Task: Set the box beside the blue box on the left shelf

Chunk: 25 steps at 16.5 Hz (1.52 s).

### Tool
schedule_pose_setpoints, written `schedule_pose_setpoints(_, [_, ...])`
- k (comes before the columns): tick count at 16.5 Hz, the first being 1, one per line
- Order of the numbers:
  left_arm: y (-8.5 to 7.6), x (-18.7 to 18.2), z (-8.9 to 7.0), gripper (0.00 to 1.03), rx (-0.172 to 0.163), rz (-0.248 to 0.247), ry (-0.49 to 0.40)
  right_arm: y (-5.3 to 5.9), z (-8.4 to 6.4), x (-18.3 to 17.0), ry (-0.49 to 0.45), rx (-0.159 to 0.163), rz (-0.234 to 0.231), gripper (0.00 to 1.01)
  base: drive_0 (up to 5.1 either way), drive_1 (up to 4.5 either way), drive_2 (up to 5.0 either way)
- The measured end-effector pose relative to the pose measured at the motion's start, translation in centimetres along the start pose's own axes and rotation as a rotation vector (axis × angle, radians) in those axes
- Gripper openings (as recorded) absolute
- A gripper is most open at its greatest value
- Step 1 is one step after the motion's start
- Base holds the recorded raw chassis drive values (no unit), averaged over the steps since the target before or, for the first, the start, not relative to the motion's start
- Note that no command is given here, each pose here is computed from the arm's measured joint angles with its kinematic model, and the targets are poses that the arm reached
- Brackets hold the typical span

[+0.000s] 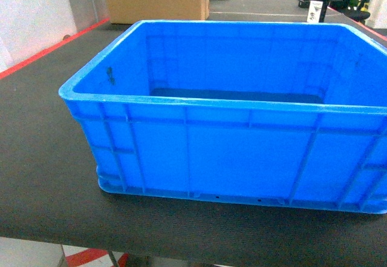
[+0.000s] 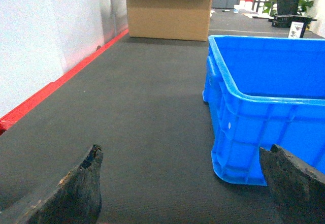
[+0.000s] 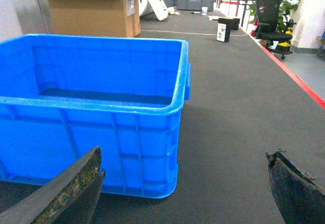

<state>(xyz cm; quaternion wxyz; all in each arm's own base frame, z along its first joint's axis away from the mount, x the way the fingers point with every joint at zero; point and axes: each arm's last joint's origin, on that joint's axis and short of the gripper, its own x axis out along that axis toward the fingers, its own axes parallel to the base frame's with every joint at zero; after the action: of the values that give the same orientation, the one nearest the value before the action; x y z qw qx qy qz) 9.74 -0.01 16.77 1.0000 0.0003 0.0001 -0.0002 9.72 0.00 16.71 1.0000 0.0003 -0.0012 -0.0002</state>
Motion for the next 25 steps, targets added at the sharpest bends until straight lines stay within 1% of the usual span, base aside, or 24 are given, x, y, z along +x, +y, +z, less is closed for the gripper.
schedule_pose_setpoints(13, [0.0, 0.0, 0.0, 0.98, 0.0, 0.0, 0.0, 0.0, 0.0, 0.0, 0.0, 0.0, 0.0, 0.98, 0.0, 0.0, 0.0])
schedule_pose_setpoints(14, [0.0, 0.0, -0.2, 0.98, -0.005, 0.008, 0.021, 0.0, 0.0, 0.0, 0.0, 0.0, 0.0, 0.98, 0.0, 0.0, 0.0])
schedule_pose_setpoints(15, [-0.3, 0.2, -0.5, 0.98, -0.037, 0.053, 0.128, 0.3, -0.3, 0.1, 0.158, 0.027, -0.097, 0.98, 0.0, 0.0, 0.0])
schedule_pose_setpoints(16, [-0.4, 0.3, -0.6, 0.98, -0.04, 0.059, 0.142, 0.4, -0.3, 0.1, 0.215, 0.03, -0.131, 0.98, 0.0, 0.0, 0.0])
schedule_pose_setpoints(17, [-0.5, 0.4, -0.6, 0.98, -0.041, 0.059, 0.144, 0.5, -0.3, 0.2, 0.255, 0.023, -0.155, 0.98, 0.0, 0.0, 0.0])
schedule_pose_setpoints(18, [-0.7, 0.5, -0.6, 0.98, -0.048, 0.056, 0.147, 0.5, -0.4, 0.3, 0.274, 0.028, -0.175, 0.98, 0.0, 0.0, 0.0])
schedule_pose_setpoints(19, [-0.8, 0.5, -0.5, 0.98, -0.05, 0.054, 0.145, 0.5, -0.5, 0.4, 0.286, 0.027, -0.203, 0.98, 0.0, 0.0, 0.0])
schedule_pose_setpoints(20, [-1.0, 0.7, -0.3, 0.98, -0.053, 0.047, 0.133, 0.3, -0.6, 0.4, 0.292, 0.036, -0.244, 0.98, 0.0, 0.0, 0.0])
schedule_pose_setpoints(21, [-1.2, 0.8, 0.0, 0.98, -0.056, 0.043, 0.124, 0.2, -0.6, 0.4, 0.287, 0.042, -0.264, 0.98, 0.0, 0.0, 0.0])
schedule_pose_setpoints(22, [-1.4, 1.0, 0.3, 0.98, -0.057, 0.042, 0.11, 0.1, -0.5, 0.5, 0.284, 0.047, -0.28, 0.98, 0.0, 0.0, 0.0])
schedule_pose_setpoints(23, [-1.5, 1.0, 0.5, 0.98, -0.057, 0.04, 0.105, 0.1, -0.5, 0.5, 0.28, 0.053, -0.285, 0.98, 0.0, 0.0, 0.0])
schedule_pose_setpoints(24, [-1.8, 1.3, 1.1, 0.98, -0.059, 0.025, 0.087, 0.0, -0.1, 0.7, 0.265, 0.065, -0.288, 0.98, 0.0, 0.0, 0.0])
schedule_pose_setpoints(25, [-2.6, 2.1, 2.9, 0.98, -0.069, -0.024, 0.039, -0.2, 1.4, 1.3, 0.23, 0.096, -0.281, 0.98, 0.0, 0.0, 0.0])
